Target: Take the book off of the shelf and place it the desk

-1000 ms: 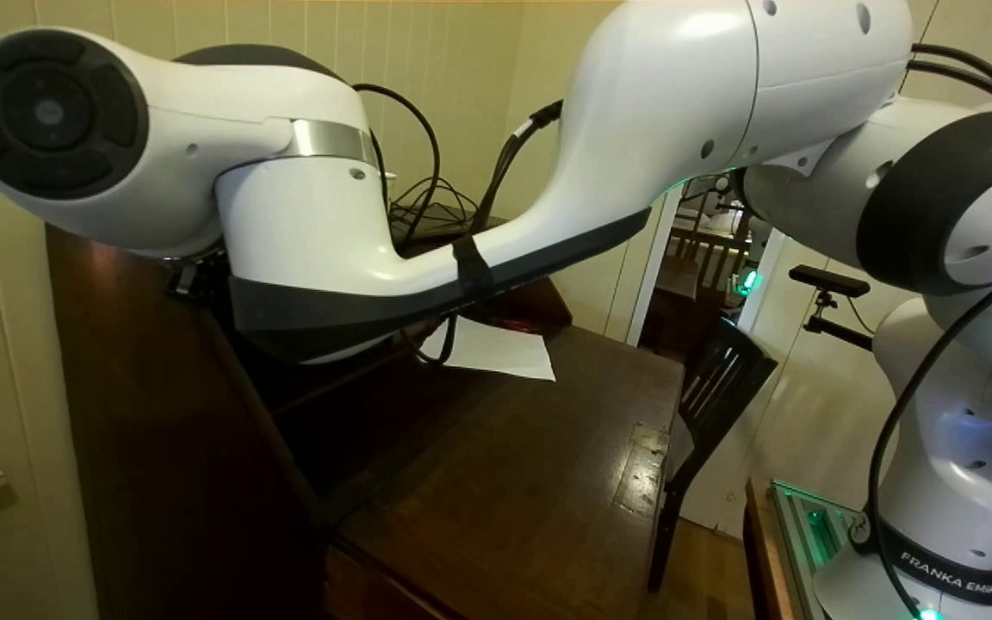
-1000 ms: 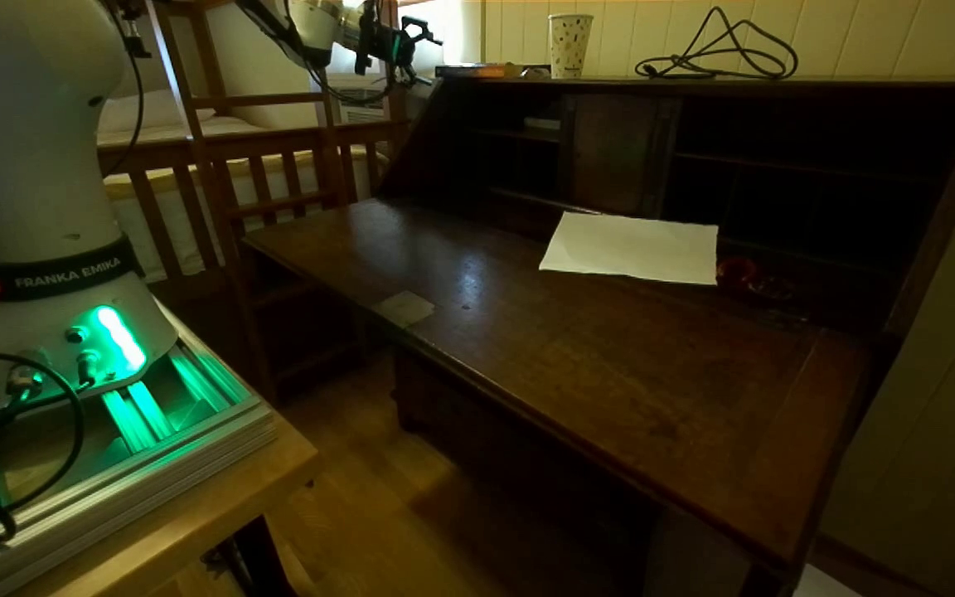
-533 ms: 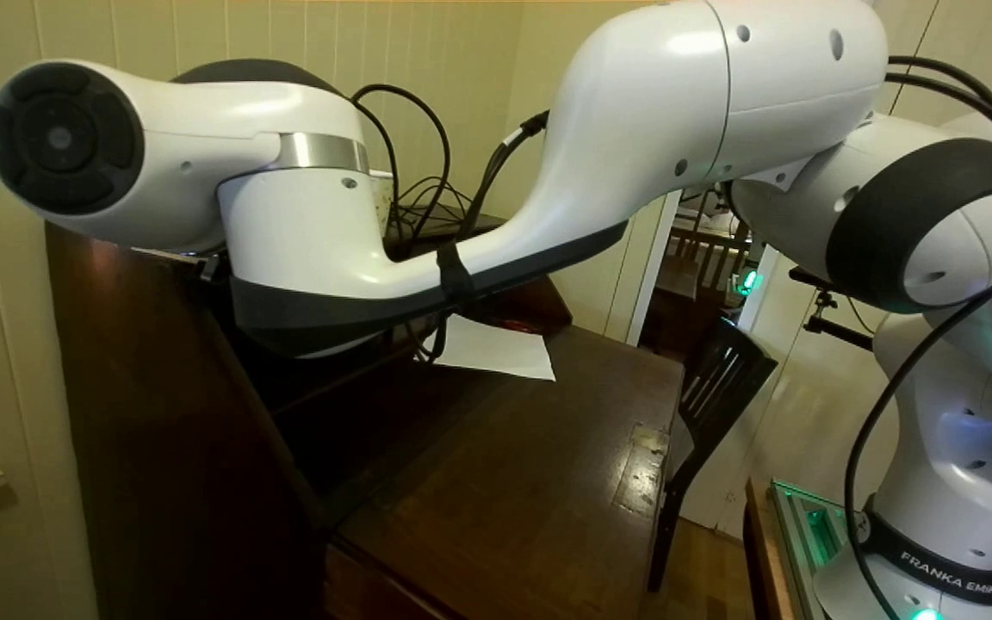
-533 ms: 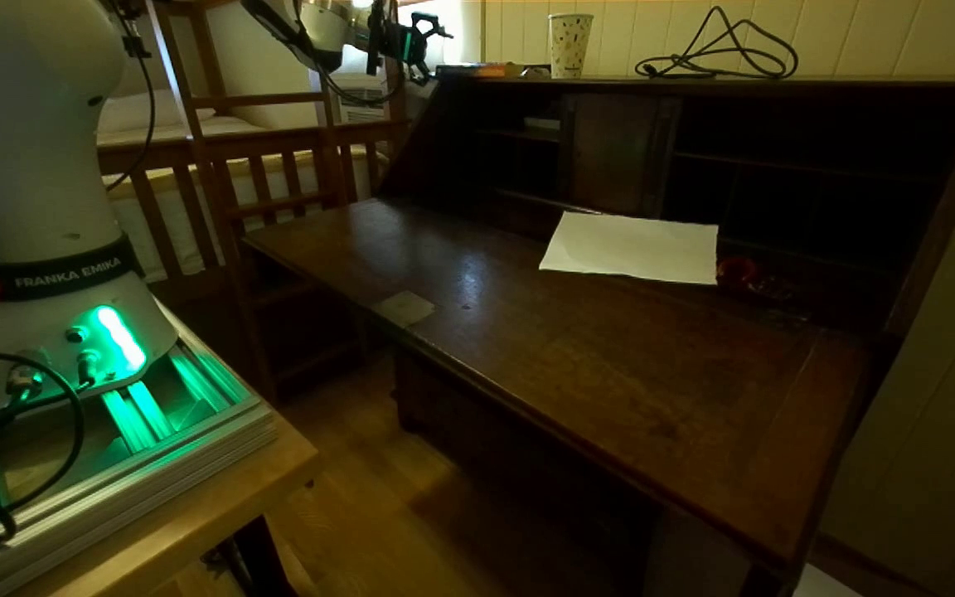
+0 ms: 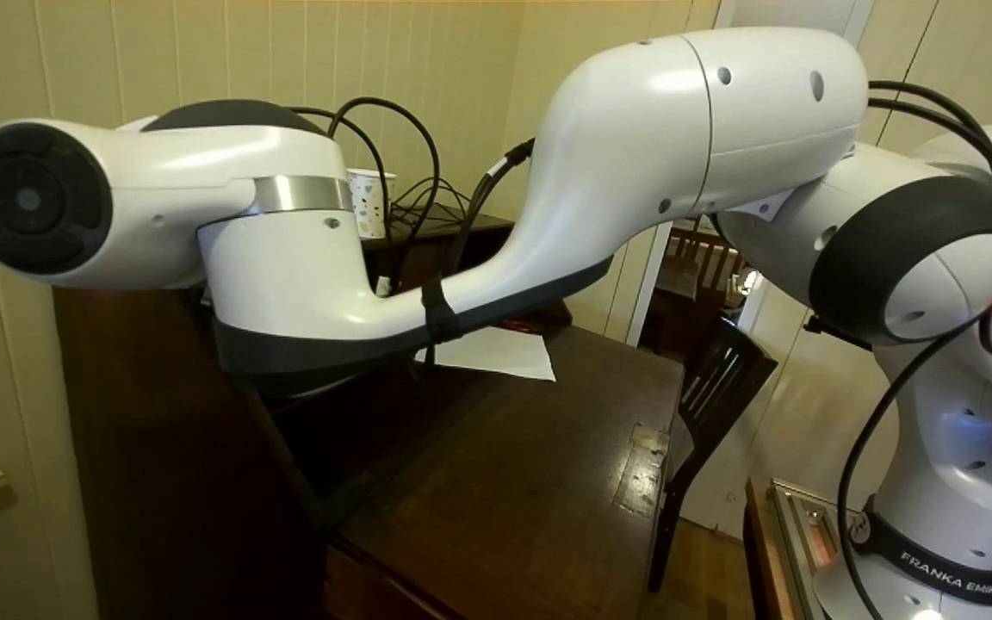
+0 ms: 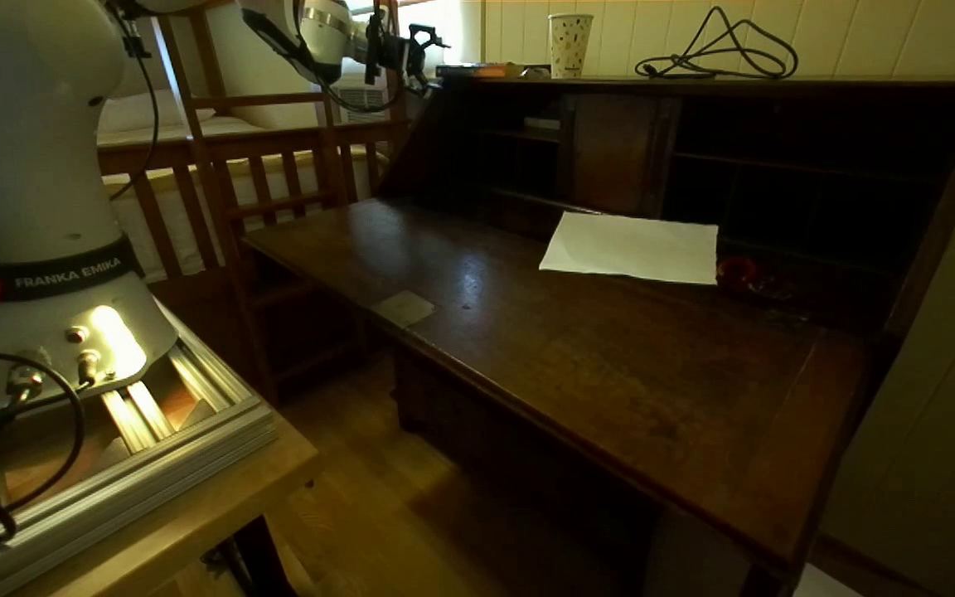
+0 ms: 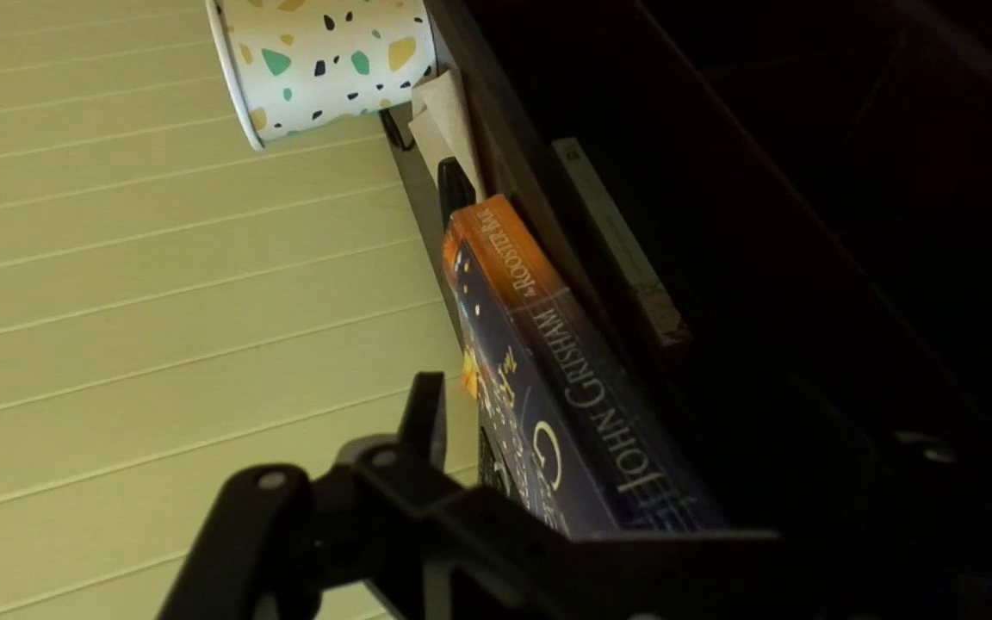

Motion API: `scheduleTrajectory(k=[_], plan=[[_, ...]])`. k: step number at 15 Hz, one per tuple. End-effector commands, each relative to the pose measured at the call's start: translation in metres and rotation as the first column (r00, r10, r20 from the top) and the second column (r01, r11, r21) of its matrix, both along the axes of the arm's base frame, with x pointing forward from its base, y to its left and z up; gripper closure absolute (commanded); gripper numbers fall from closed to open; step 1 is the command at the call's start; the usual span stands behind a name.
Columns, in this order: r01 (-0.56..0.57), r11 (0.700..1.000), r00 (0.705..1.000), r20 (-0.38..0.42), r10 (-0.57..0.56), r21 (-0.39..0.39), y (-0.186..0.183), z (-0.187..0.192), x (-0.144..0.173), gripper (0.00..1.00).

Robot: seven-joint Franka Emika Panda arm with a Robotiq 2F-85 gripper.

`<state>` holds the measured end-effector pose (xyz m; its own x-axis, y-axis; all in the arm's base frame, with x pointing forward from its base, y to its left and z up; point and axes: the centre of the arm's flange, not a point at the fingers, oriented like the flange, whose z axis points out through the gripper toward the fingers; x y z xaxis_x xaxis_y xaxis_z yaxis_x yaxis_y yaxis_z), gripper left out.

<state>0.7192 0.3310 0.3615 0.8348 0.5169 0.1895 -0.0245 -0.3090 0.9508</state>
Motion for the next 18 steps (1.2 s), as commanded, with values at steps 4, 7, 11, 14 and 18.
scheduleTrajectory(k=[4, 7, 11, 14, 18], plan=[[-0.072, 0.995, 0.996, -0.065, 0.068, -0.065, 0.016, 0.018, 0.017, 0.00], [-0.094, 0.991, 0.992, -0.098, 0.085, -0.091, 0.016, 0.027, 0.018, 0.06], [-0.117, 0.987, 0.985, -0.141, 0.101, -0.108, 0.016, 0.026, 0.019, 0.38], [-0.129, 0.985, 0.980, -0.168, 0.108, -0.118, 0.016, 0.021, 0.017, 0.60], [-0.148, 0.982, 0.969, -0.215, 0.120, -0.118, 0.015, 0.016, 0.014, 0.88]])
